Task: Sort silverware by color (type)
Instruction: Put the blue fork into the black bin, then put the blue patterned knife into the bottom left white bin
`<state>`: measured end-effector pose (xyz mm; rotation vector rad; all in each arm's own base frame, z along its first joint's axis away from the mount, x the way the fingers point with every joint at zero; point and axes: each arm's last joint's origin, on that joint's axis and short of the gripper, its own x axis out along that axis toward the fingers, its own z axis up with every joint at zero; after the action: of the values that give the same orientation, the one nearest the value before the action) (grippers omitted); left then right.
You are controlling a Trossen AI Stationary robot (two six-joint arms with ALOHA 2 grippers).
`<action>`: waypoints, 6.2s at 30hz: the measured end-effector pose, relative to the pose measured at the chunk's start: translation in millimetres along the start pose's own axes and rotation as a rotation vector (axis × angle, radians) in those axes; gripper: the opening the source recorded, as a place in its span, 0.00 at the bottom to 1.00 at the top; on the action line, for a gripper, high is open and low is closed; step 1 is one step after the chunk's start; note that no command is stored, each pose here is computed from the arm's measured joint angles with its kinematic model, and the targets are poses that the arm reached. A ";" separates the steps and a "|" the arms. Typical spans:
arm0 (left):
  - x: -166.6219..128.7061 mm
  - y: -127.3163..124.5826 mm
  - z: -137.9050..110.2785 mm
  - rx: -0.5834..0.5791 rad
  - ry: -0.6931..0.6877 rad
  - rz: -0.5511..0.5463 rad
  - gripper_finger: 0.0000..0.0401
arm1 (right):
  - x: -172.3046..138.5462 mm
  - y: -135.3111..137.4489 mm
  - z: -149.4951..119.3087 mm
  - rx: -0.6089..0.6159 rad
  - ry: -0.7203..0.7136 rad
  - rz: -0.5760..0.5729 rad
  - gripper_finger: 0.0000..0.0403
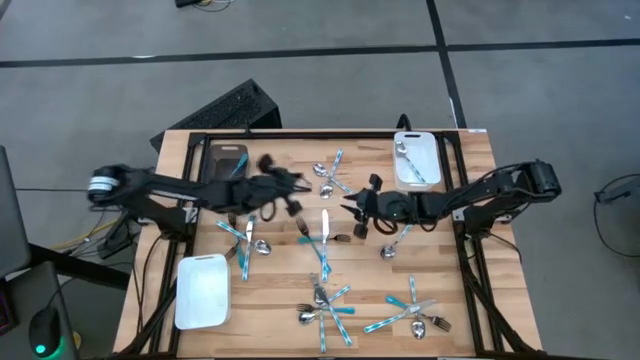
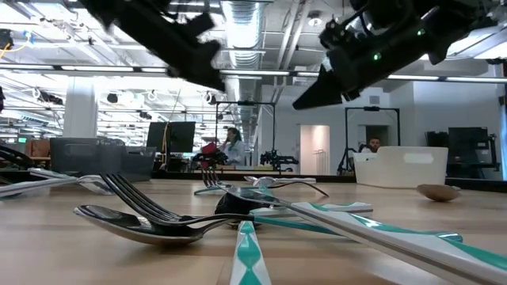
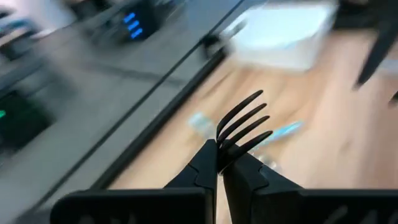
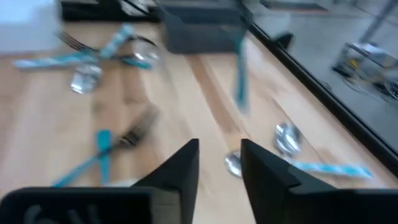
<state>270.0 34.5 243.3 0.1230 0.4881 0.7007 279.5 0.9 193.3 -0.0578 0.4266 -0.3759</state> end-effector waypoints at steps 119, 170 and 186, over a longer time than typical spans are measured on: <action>-80.9 -73.4 -95.9 -0.232 -0.070 -0.398 0.40 | 75.6 134.3 9.7 0.382 0.572 -0.103 0.35; -95.5 -75.0 -97.0 -0.210 -0.110 -0.368 0.40 | 25.6 149.6 36.4 0.327 0.134 -0.123 0.12; -106.5 -75.2 -62.5 -0.255 -0.387 -0.437 0.40 | 42.0 161.9 59.8 0.001 -0.161 -0.160 0.12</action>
<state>214.9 -94.8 209.5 -0.0878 0.0444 0.2927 395.3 134.6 209.7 -0.1208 0.2628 -0.5252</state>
